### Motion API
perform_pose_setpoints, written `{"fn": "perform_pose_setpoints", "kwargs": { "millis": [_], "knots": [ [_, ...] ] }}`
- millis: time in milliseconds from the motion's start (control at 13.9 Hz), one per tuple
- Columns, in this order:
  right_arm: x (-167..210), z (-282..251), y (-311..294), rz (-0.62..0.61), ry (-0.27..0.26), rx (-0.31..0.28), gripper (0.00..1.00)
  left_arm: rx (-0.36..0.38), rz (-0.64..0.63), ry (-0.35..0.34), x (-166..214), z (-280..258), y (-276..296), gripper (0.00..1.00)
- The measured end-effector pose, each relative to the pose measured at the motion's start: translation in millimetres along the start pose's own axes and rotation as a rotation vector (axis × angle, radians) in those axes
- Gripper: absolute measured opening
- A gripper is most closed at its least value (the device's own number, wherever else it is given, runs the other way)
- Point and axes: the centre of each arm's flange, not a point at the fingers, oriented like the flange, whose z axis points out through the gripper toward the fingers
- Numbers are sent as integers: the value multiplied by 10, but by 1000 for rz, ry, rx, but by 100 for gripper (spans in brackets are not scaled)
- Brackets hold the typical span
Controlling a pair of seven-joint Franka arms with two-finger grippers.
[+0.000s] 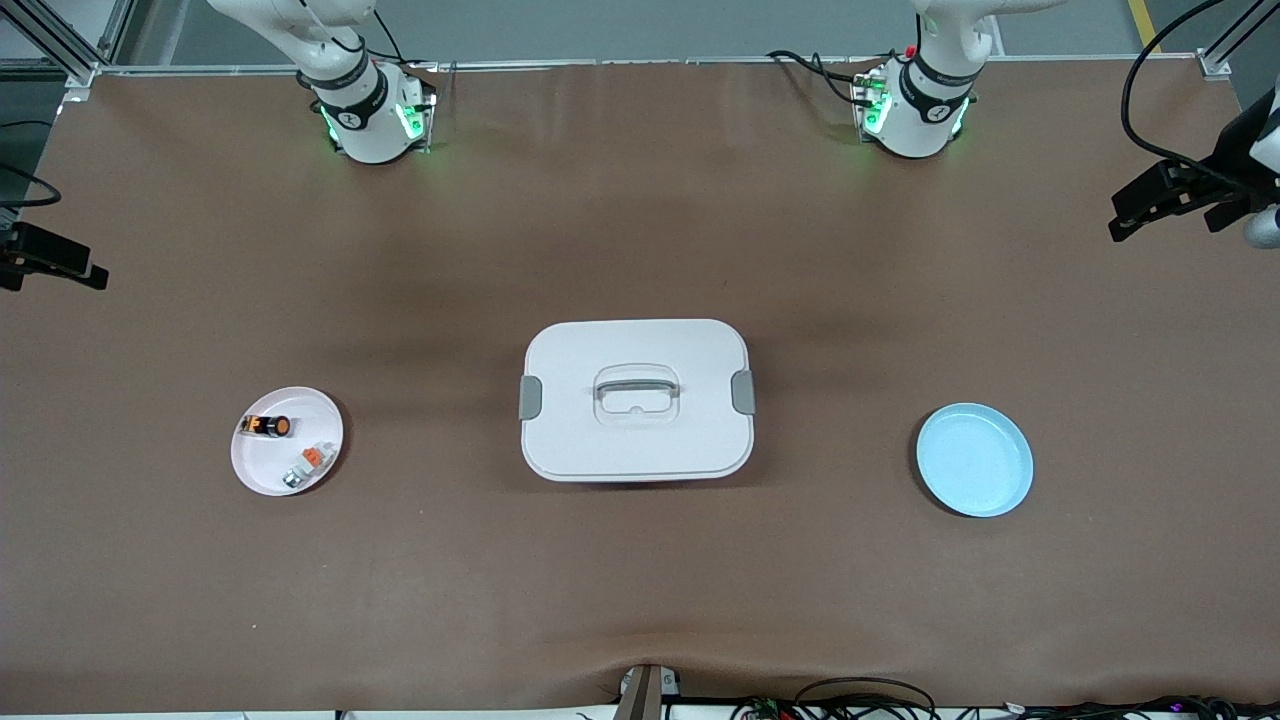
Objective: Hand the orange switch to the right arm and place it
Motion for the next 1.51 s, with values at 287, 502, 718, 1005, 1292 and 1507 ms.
{"fn": "perform_pose_setpoints", "kwargs": {
  "millis": [287,502,718,1005,1292,1507],
  "knots": [
    [-23,-35,-22,13,-1,0,100,4,27,-28,-54,4,30,100],
    [-72,-111,-43,10,13,-1,100,5,54,-21,-146,-91,1,100],
    [-78,-121,-56,8,15,-1,100,8,59,-14,-248,-138,-8,100],
    [-82,-135,-151,-10,19,-2,100,10,66,-8,-339,-147,27,100],
    [-100,-168,-232,-24,28,-4,100,-2,74,10,-280,-170,73,100],
    [-149,-232,-216,-21,39,-4,100,-3,77,13,-264,-183,87,100]
  ]
}}
